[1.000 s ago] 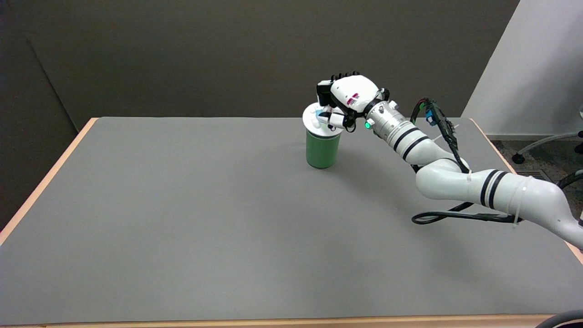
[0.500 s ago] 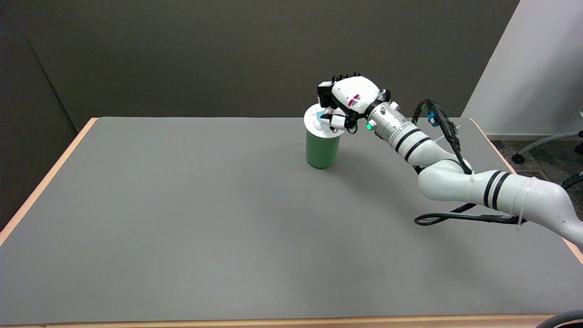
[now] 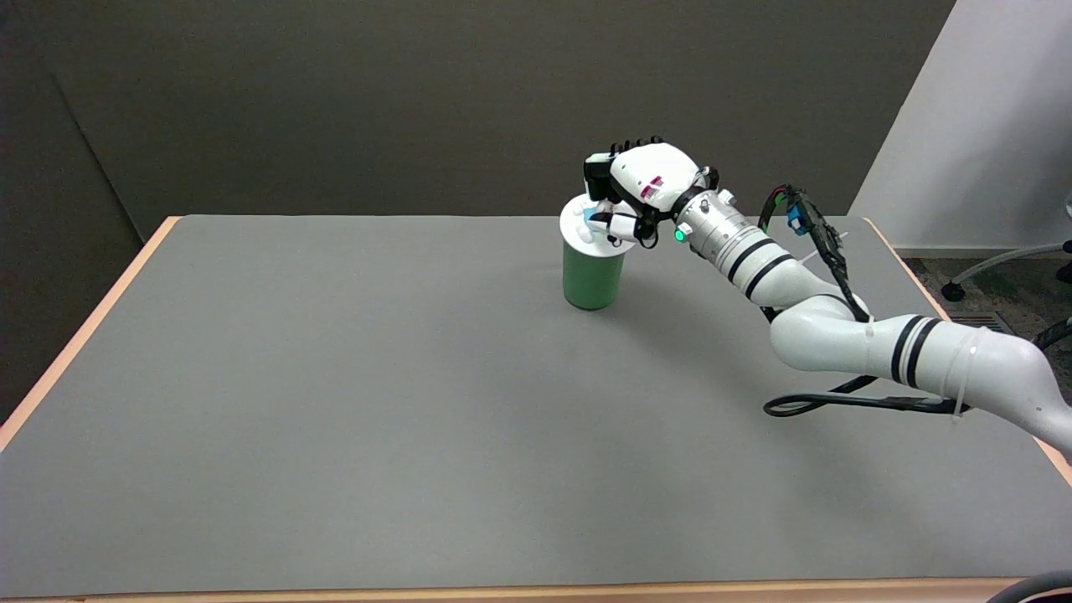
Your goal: Place the white cup lid onto the cup.
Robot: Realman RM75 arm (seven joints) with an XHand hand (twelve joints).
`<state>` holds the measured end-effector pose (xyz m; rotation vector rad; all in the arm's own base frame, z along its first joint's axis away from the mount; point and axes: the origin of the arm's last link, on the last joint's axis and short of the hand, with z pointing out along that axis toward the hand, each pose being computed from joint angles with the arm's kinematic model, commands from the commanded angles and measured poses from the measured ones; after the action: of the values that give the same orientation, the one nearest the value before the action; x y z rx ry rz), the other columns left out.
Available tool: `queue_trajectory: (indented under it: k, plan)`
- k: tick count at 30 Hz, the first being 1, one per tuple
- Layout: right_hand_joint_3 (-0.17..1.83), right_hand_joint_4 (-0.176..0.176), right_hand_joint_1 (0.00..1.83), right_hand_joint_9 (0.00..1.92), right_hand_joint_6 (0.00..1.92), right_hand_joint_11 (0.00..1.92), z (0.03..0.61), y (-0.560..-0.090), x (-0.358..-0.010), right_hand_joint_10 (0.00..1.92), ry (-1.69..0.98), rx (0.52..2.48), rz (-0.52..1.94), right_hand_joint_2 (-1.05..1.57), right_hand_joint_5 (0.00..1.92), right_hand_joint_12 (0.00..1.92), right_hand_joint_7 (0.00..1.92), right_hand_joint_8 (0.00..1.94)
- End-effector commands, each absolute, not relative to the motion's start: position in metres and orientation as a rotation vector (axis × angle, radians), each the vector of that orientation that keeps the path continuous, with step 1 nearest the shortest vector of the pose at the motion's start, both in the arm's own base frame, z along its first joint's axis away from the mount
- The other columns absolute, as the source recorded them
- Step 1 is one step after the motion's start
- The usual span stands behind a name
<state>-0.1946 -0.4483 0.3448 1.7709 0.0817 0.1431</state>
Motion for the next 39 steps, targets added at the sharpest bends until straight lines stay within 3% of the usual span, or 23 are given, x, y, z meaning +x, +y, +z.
queue_trajectory:
  k: [1, 23, 27, 28, 29, 37, 38, 39]
  plan:
    - [0.22, -0.082, 1.18, 0.94, 1.57, 0.69, 0.3445, -0.4478, -0.2015, 0.72, 0.073, 1.766, 0.136, 1.13, 0.63, 1.21, 0.90, 1.13]
    - [0.18, -0.075, 1.17, 0.93, 1.59, 0.68, 0.3464, -0.4512, -0.2032, 0.69, 0.078, 1.746, 0.152, 1.16, 0.61, 1.22, 0.87, 1.16]
    - [0.14, -0.023, 1.17, 0.93, 1.49, 0.66, 0.3466, -0.4519, -0.1997, 0.63, 0.055, 1.748, 0.185, 1.15, 0.69, 1.24, 0.88, 1.11]
    - [0.17, 0.058, 1.06, 0.96, 1.43, 0.66, 0.3469, -0.4520, -0.1991, 0.55, 0.046, 1.748, 0.194, 1.15, 0.71, 1.27, 0.91, 0.84]
    - [0.23, 0.176, 0.91, 0.98, 1.37, 0.65, 0.3472, -0.4519, -0.1989, 0.50, 0.036, 1.748, 0.203, 1.13, 0.73, 1.29, 0.92, 0.51]
    - [0.21, 0.176, 0.94, 1.03, 1.26, 0.65, 0.3465, -0.4500, -0.2006, 0.44, 0.023, 1.755, 0.199, 1.10, 0.80, 1.35, 0.99, 0.33]
    - [0.55, 0.176, 0.91, 1.04, 0.64, 0.62, 0.3461, -0.4497, -0.1998, 0.38, 0.024, 1.757, 0.202, 0.93, 0.83, 1.39, 0.99, 0.30]
    - [0.77, 0.176, 0.89, 1.04, 0.25, 0.60, 0.3461, -0.4495, -0.1987, 0.33, 0.027, 1.757, 0.206, 0.82, 0.83, 1.43, 0.98, 0.27]
